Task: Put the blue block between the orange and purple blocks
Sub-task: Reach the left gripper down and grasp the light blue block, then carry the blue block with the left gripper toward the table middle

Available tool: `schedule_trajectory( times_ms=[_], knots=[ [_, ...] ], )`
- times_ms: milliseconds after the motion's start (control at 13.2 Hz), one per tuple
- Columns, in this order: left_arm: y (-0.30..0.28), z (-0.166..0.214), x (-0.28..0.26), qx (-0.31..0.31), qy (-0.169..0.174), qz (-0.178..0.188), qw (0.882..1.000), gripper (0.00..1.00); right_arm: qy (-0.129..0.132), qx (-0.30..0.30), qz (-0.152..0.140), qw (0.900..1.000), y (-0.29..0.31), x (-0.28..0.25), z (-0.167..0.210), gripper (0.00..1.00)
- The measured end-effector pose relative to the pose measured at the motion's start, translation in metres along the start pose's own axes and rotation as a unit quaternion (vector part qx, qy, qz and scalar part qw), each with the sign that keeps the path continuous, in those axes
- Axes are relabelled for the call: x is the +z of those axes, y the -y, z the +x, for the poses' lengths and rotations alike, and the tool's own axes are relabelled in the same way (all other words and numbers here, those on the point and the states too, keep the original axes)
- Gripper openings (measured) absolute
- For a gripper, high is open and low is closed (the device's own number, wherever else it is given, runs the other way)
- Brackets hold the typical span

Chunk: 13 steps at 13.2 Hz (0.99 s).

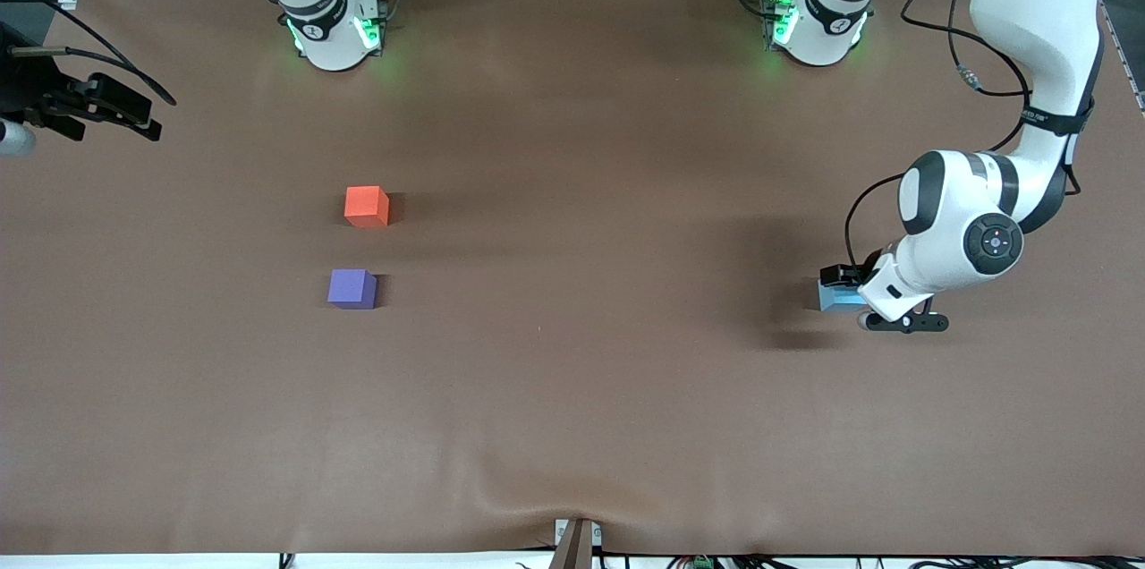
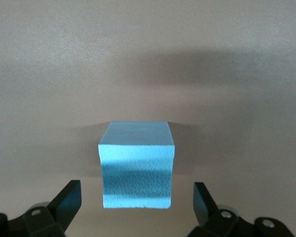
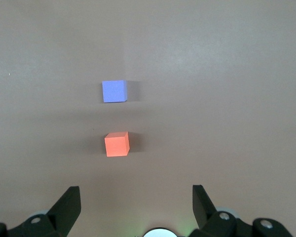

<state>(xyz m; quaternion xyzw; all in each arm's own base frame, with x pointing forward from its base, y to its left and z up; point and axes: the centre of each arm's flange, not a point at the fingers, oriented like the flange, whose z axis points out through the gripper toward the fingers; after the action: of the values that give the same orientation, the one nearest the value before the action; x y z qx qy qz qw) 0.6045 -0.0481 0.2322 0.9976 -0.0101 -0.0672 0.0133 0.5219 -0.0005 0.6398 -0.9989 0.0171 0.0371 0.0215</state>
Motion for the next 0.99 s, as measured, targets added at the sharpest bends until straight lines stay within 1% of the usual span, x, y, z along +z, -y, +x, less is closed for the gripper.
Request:
schedule_trajectory(
  times_ms=[455, 531, 607, 758, 834, 986],
  knots=[
    [0.002, 0.005, 0.021, -0.002, -0.006, -0.003, 1.000, 1.00, 0.002, 0.000, 0.000, 1.000, 0.000, 0.000, 0.000, 1.00],
    [0.002, 0.005, 0.023, -0.002, -0.006, -0.003, 1.000, 0.94, 0.002, -0.001, 0.000, 1.000, 0.001, 0.000, 0.000, 1.00],
    [0.002, 0.005, 0.024, -0.002, -0.005, -0.004, 1.000, 0.84, 0.003, -0.001, 0.000, 1.000, 0.001, 0.000, -0.001, 1.00],
    [0.001, 0.006, 0.023, -0.001, -0.006, -0.004, 1.000, 0.60, 0.003, -0.001, 0.000, 1.000, 0.001, 0.001, -0.001, 1.00],
    [0.000, 0.007, 0.022, 0.000, -0.008, -0.003, 1.000, 0.56, 0.003, -0.001, 0.000, 1.000, 0.001, 0.001, -0.001, 1.00],
    [-0.003, 0.007, 0.021, 0.003, -0.010, -0.004, 1.000, 0.56, 0.004, -0.001, 0.000, 1.000, 0.001, 0.001, -0.001, 1.00]
  ],
)
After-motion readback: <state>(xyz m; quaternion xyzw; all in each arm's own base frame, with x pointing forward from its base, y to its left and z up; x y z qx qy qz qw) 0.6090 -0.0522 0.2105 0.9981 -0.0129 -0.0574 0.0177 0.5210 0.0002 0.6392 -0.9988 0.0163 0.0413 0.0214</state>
